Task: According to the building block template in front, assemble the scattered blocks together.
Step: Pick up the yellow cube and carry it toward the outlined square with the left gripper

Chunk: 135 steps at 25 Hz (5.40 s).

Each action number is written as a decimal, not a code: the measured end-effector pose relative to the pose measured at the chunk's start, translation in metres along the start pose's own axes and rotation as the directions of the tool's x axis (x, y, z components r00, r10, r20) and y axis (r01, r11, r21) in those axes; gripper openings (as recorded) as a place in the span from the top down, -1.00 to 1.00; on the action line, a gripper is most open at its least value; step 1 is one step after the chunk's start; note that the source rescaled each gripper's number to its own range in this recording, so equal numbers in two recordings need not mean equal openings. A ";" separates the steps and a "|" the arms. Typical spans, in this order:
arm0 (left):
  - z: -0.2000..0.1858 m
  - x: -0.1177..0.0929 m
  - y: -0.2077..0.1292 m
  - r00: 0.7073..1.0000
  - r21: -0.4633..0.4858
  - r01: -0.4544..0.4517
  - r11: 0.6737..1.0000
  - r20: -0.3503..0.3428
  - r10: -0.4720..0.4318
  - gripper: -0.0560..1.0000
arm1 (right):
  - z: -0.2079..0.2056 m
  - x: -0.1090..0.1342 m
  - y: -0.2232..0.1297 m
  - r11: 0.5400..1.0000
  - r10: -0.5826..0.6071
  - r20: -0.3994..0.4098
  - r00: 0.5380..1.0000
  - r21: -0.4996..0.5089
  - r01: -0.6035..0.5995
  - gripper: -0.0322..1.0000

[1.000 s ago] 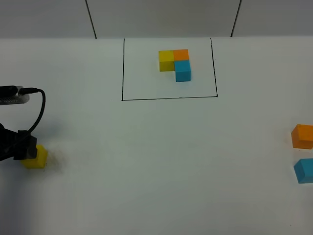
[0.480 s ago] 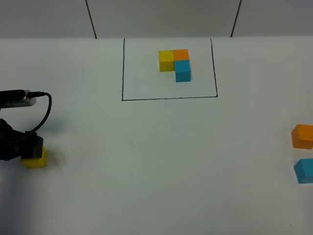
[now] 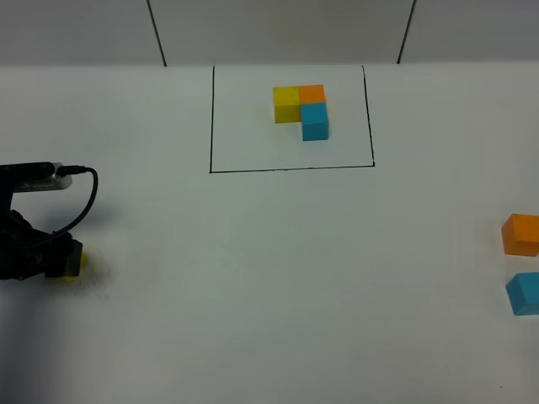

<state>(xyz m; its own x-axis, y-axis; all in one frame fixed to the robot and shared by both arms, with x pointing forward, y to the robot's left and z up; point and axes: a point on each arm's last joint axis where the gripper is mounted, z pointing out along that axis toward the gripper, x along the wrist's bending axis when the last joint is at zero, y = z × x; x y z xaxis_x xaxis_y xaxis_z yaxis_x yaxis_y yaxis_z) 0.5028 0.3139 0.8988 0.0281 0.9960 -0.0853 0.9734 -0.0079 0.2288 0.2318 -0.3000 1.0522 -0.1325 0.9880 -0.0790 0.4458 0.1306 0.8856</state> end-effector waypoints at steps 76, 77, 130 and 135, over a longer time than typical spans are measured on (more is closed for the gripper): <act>-0.108 -0.083 -0.014 0.423 -0.314 -0.847 0.430 0.095 0.901 -0.19 | 0.000 0.000 0.000 1.000 0.000 0.000 1.000 0.000 0.000 0.94; -0.107 -0.087 -0.009 0.415 -0.316 -0.849 0.424 0.097 0.905 -0.19 | 0.000 0.000 0.000 1.000 0.000 0.000 1.000 0.000 0.000 0.94; 0.014 -0.194 0.079 0.049 -0.156 -0.984 0.081 0.198 0.979 -0.19 | 0.000 -0.004 0.000 1.000 -0.025 0.046 0.999 0.004 0.025 0.94; 0.026 -0.195 0.078 0.042 -0.148 -0.986 0.074 0.210 0.977 -0.19 | 0.000 -0.004 0.000 1.000 -0.025 0.046 0.999 0.004 0.025 0.94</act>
<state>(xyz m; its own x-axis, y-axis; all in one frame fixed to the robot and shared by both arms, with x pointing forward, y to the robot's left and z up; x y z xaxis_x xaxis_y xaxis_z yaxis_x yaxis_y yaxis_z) 0.5790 0.1162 0.9076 0.9998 0.0149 0.0166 0.0104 -0.9697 0.2442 0.2322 -0.3042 1.0522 -0.1026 0.9871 -0.1226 0.4461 0.1558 0.8813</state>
